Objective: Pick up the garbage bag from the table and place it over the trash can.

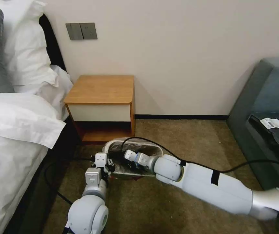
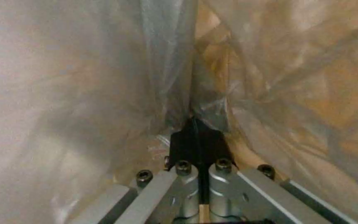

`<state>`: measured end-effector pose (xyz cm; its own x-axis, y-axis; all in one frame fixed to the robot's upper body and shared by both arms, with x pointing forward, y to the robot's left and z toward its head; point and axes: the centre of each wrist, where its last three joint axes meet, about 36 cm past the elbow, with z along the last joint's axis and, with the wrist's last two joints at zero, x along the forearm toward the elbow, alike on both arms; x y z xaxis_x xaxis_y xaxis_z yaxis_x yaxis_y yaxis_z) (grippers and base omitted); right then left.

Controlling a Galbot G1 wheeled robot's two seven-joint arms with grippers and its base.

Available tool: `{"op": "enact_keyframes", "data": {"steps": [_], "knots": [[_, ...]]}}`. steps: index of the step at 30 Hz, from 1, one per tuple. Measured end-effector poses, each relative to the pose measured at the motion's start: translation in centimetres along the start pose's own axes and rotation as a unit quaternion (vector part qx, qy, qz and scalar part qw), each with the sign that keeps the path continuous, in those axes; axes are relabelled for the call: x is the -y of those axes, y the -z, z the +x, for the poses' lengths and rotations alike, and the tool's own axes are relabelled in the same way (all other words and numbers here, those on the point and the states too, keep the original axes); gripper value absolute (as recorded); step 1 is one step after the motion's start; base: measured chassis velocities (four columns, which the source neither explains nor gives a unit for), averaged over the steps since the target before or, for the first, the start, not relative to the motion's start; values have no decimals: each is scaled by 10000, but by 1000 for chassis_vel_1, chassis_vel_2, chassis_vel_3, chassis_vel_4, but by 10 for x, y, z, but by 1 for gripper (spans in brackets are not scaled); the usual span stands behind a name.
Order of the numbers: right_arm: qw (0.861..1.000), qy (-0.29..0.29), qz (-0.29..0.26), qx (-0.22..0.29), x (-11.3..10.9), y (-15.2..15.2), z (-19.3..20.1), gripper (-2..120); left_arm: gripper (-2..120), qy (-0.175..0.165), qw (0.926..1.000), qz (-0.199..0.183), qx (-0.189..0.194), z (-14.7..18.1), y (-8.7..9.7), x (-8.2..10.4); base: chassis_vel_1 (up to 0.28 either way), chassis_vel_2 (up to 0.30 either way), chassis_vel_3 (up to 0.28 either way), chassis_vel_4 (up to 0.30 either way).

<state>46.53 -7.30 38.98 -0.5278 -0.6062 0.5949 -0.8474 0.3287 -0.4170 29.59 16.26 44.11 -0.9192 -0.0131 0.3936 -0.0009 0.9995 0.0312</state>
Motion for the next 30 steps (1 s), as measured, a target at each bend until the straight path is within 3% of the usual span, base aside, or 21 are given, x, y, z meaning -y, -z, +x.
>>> {"op": "enact_keyframes", "data": {"steps": [15,24,30], "knots": [[10000,9,-6,-68,-3,-5,-4,0,3,-33,10000,59,10,4,0,8,0,0,0,0],[9991,-45,-207,371,-8,11,26,0,3,192,9998,100,-20,-8,-4,-6,0,0,0,0],[9977,-78,-408,531,-17,3,50,0,3,288,9986,437,-36,-11,6,-24,0,0,0,0]]}}
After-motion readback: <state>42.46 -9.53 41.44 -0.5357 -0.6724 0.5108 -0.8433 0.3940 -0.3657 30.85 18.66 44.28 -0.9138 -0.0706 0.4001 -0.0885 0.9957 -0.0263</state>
